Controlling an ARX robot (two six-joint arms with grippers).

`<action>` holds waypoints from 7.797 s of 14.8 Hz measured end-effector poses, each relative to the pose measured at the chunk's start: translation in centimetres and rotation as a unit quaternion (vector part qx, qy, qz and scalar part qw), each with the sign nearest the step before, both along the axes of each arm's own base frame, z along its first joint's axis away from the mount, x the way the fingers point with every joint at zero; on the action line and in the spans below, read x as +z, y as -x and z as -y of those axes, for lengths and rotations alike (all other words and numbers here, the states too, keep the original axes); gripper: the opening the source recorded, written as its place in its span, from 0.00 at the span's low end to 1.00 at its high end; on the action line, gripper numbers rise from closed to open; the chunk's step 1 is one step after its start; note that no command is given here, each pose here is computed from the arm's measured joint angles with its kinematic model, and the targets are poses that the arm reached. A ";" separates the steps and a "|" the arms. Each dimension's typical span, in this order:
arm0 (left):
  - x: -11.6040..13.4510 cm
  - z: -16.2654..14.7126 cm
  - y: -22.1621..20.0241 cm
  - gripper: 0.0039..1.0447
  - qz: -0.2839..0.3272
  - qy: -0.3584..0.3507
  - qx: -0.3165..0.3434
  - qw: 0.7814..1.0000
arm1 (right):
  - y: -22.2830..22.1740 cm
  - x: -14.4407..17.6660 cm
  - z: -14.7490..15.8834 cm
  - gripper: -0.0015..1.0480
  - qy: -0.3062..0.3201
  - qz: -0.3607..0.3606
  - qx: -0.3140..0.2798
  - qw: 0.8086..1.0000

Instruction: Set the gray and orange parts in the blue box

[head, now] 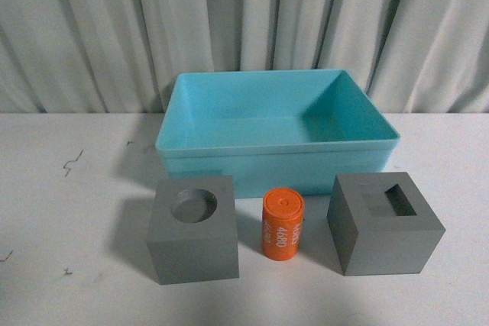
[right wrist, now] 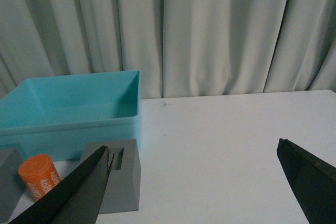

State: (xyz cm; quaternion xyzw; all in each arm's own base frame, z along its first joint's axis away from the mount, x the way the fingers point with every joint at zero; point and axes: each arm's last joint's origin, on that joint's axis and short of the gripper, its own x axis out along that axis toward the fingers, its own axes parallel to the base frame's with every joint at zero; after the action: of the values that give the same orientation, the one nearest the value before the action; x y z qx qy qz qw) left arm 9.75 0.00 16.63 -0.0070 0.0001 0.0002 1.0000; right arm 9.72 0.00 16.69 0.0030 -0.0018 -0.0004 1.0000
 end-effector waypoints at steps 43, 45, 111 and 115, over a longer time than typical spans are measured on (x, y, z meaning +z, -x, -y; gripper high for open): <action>0.0 0.0 0.0 0.94 0.000 0.000 0.000 1.000 | -34.5 3.1 -8.7 0.18 -0.103 -0.222 0.082 0.966; 0.0 0.0 0.0 0.94 0.000 0.000 0.000 1.000 | -34.8 1.9 -8.9 0.18 -0.104 -0.239 0.074 0.962; 0.0 0.0 0.0 0.94 0.000 0.000 0.000 1.000 | 0.0 0.0 0.0 0.30 0.000 0.000 -0.002 1.000; -0.1 0.0 0.0 0.94 -0.031 0.010 -0.003 0.999 | 0.0 0.0 0.0 0.62 0.000 0.000 -0.002 1.000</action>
State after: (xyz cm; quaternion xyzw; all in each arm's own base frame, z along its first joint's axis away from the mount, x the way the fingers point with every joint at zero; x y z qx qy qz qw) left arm 9.72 -0.03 16.48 -0.0169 0.0308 -0.0027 0.9994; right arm 9.72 -0.05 16.68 0.0030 -0.0020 -0.0025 1.0000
